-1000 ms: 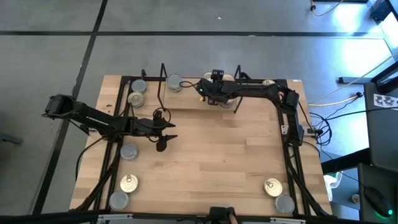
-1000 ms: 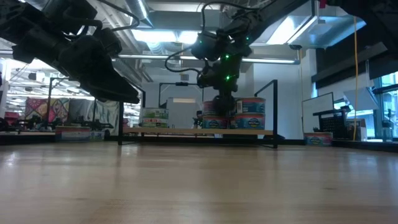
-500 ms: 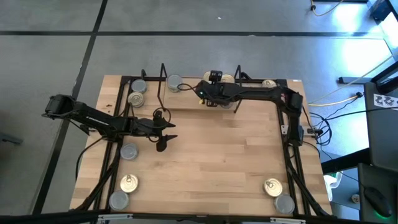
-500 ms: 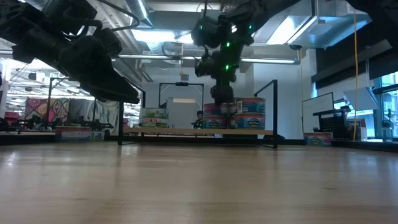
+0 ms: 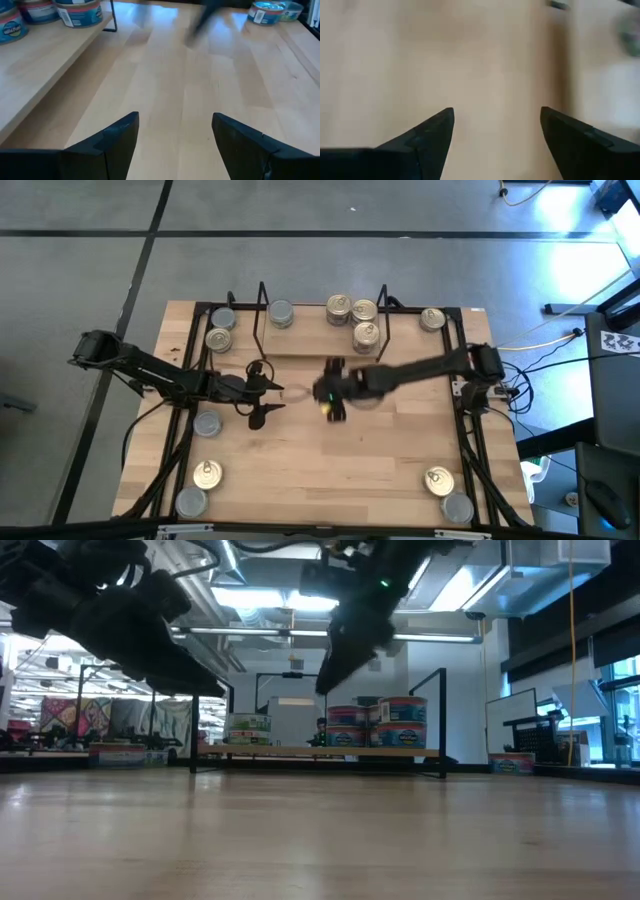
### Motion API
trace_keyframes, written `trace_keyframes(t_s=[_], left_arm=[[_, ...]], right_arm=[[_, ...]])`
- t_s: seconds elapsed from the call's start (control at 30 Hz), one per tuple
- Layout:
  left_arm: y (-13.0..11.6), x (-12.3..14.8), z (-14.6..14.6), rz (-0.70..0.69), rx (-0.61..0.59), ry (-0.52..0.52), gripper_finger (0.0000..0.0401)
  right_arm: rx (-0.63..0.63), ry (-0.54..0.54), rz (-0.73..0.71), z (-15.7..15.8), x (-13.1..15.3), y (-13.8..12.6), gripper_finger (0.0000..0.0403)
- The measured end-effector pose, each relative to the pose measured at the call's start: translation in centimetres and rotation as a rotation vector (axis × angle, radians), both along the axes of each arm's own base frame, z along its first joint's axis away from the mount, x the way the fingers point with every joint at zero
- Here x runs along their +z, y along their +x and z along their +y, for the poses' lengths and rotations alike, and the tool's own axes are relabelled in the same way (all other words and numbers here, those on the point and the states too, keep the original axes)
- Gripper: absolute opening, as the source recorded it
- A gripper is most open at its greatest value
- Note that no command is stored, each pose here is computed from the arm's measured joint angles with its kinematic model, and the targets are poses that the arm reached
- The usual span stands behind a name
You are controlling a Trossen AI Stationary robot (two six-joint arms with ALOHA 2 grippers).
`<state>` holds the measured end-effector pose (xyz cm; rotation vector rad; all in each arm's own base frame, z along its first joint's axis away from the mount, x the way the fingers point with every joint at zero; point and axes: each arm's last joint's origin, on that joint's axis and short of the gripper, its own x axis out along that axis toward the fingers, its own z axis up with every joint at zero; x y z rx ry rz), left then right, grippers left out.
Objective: Stack canned seafood by type on shelf
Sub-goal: Put the blue-pink tuna can on the shelf
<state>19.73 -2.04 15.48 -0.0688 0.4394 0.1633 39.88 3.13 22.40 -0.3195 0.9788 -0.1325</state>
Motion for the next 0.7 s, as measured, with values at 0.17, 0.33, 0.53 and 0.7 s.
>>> trace_keyframes(t_s=[0.17,0.33,0.53,0.7], left_arm=[[0.4,0.7,0.2,-0.013,-0.001,0.025,0.0253],[1.4,2.9,-0.7,0.262,-0.009,0.019,0.0253],[1.7,5.5,-2.9,0.529,-0.026,-0.026,0.0253],[1.7,6.1,-5.1,0.647,-0.089,-0.035,0.0253]], right_arm=[[0.116,0.033,-0.131,4.3,-3.9,-1.0,0.0293],[0.119,0.102,-0.247,6.3,-7.0,-2.7,0.0293],[0.088,0.176,-0.363,6.4,-8.7,-4.0,0.0293],[0.096,0.237,-0.364,6.5,-9.0,-4.2,0.0293]])
